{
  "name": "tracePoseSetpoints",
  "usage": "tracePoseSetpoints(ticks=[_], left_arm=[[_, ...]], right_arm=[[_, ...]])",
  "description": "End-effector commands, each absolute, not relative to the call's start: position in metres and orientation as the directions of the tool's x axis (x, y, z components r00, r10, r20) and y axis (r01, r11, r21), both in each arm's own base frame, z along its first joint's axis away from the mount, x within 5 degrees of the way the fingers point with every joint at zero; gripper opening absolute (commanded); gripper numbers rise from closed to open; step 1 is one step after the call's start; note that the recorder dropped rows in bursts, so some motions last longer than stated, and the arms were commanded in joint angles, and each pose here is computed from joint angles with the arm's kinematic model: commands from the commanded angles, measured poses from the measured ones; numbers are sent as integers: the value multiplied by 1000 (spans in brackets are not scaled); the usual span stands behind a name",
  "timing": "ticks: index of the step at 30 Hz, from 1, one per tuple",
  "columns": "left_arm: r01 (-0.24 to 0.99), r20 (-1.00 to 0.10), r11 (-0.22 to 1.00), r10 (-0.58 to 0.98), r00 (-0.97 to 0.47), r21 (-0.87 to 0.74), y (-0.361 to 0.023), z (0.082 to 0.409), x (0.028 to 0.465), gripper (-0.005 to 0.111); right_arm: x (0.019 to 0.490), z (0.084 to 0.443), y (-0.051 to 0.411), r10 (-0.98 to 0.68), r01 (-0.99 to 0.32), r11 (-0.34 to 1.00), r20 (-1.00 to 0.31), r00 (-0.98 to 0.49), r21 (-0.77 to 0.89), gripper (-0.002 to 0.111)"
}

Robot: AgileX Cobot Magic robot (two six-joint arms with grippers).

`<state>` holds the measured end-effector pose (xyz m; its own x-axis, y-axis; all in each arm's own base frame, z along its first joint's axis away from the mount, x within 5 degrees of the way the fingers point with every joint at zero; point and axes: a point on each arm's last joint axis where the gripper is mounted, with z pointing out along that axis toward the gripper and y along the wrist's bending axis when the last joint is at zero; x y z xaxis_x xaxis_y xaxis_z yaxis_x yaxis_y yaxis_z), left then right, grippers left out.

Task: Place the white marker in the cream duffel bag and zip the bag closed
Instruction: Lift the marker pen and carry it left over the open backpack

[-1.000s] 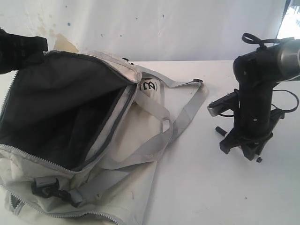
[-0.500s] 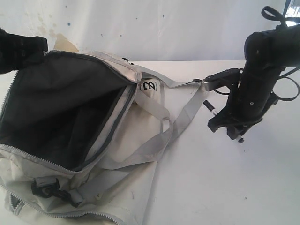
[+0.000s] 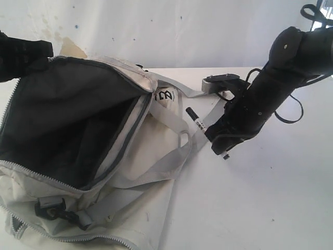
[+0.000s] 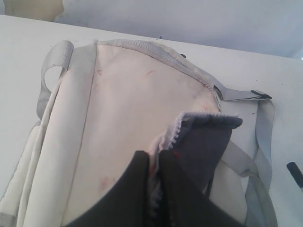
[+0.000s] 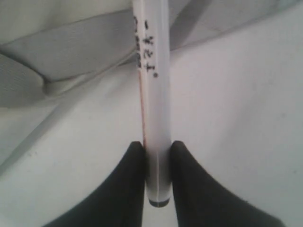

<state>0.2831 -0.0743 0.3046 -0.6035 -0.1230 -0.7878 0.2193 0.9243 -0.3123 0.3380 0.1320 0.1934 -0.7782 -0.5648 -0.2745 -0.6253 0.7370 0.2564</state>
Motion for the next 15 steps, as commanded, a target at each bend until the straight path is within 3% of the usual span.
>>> tracePoseSetpoints(ticks=[1,15], left_arm=[[223,-801,923,-131,-584,-313,-74,311,283,0],[222,-802,924,-131,-582,-312,-74,311,283,0]], right_arm=[[330,196,151,-585,-656,691,-298,-754,304,0],[290,194,225,-670,-736,545,-319,-670,403,0]])
